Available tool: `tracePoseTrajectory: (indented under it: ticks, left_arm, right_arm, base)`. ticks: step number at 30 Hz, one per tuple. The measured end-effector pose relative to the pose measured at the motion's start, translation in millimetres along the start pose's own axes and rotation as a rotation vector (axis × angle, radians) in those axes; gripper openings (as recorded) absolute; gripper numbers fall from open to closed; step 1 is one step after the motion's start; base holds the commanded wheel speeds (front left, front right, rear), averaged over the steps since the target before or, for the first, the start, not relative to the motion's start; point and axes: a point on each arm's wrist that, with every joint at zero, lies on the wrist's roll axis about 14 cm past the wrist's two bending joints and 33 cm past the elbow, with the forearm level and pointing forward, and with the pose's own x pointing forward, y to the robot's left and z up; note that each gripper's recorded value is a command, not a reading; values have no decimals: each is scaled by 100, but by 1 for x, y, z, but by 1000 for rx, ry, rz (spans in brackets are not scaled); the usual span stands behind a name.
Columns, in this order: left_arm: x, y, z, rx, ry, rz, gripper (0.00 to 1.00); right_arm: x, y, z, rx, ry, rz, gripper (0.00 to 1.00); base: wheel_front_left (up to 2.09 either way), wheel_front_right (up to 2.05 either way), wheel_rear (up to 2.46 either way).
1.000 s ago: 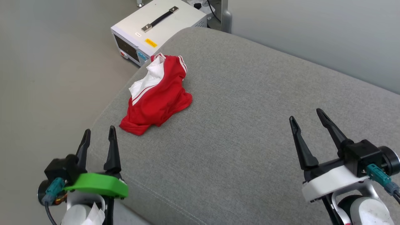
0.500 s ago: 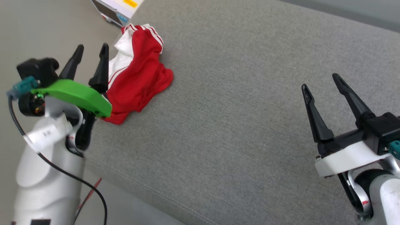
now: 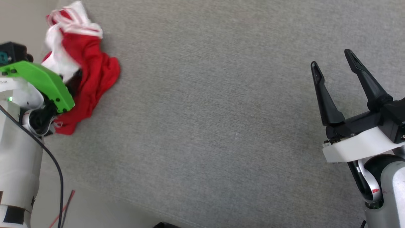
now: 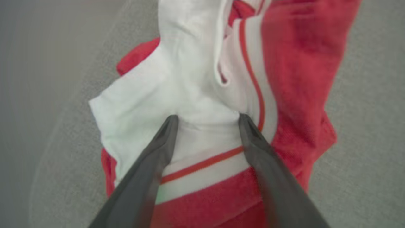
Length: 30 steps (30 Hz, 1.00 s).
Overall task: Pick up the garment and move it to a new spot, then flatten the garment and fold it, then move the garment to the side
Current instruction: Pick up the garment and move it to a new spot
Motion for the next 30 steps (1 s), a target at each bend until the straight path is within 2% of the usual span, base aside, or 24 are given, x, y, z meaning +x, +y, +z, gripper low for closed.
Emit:
tracePoseTrajectory:
  ticks: [3,6,7,8,15,22,30]
  left_arm:
    - [14,4,-29,-16,137,17,100]
    - [24,6,-37,-37,217,27,100]
    - [27,7,-38,-44,239,30,65]
    - [29,7,-38,-46,247,31,0]
    - [31,8,-27,16,153,47,0]
    - [8,2,23,58,-176,49,0]
    - [-55,-10,96,-46,-595,-15,0]
  right_arm:
    - [-5,-12,-11,5,23,-32,100]
    - [-10,-21,-21,17,45,-59,100]
    - [-11,-24,-24,19,54,-67,100]
    - [-13,-27,-26,19,59,-74,100]
    - [-16,-28,-25,18,65,-90,100]
    - [-22,-24,5,5,-4,-116,100]
    - [-52,-19,33,-13,-44,-180,100]
  base:
    - [0,0,0]
    - [0,0,0]
    - [0,0,0]
    - [0,0,0]
    - [0,0,0]
    - [0,0,0]
    - [0,0,0]
